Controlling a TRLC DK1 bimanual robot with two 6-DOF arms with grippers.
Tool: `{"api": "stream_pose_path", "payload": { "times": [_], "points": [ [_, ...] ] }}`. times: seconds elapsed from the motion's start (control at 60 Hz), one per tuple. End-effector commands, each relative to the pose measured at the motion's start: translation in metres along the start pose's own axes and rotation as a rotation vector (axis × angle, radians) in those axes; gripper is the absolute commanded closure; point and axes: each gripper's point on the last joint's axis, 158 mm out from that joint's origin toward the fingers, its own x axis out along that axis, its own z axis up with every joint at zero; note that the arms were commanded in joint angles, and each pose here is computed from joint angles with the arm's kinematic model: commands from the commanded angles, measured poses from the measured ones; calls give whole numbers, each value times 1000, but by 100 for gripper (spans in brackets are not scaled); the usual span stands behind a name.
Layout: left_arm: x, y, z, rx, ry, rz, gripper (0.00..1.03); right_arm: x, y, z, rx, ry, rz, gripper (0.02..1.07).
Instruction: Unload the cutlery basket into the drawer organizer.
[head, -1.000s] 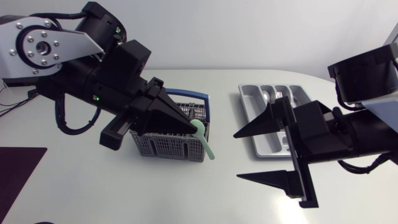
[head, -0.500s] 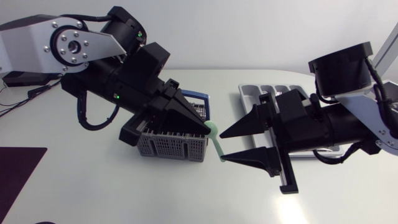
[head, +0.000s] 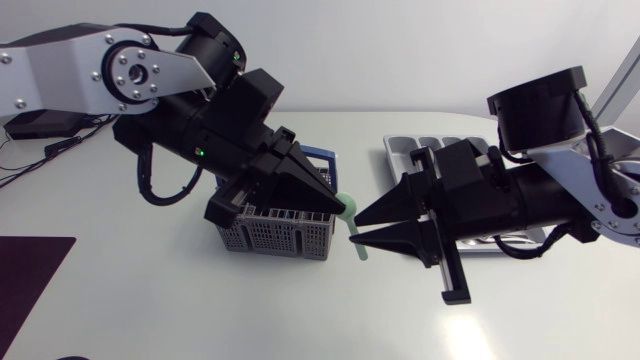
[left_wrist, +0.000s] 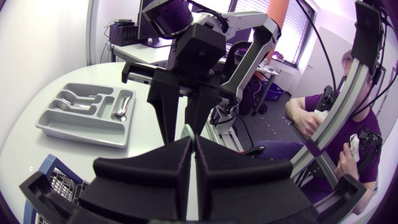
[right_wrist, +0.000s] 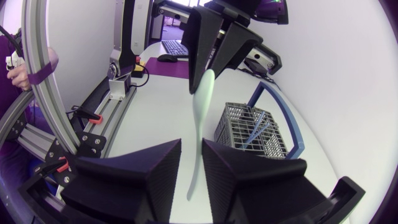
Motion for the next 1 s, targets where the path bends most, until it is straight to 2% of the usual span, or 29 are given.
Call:
{"api": "stream_pose_path", "payload": {
  "times": [0.0, 0.15, 0.383, 0.433, 0.55, 0.583, 0.633, 0.683, 0.833, 0.983],
  "points": [
    [0, 2, 9, 18, -18, -12, 100, 2, 0, 8, 5, -24, 17, 87],
    [-1, 2, 9, 13, -19, -11, 100, 3, 0, 7, 10, -23, 22, 102],
    [-3, 3, 12, 6, -24, -5, 99, 3, 4, 3, 22, -14, 31, 102],
    [-6, 5, 14, -1, -27, 3, 91, 3, 5, 2, 26, -10, 34, 102],
    [-11, 7, 20, -4, -39, 16, 52, 1, 10, -1, 25, 4, 46, 102],
    [-16, 9, 25, -1, -47, 30, 35, 0, 10, -3, 26, 9, 44, 102],
    [-23, 12, 30, -6, -57, 47, 19, -3, 8, -8, 30, 23, 39, 102],
    [-33, 18, 35, -14, -71, 80, 9, -8, 6, -13, 31, 35, 27, 102],
    [-69, 46, 44, -58, -118, 225, 6, -30, -9, -30, 31, 72, -42, 102],
    [-94, 83, 20, -131, -38, 444, 6, -63, -30, -55, 34, 122, -140, 102]
  ]
}}
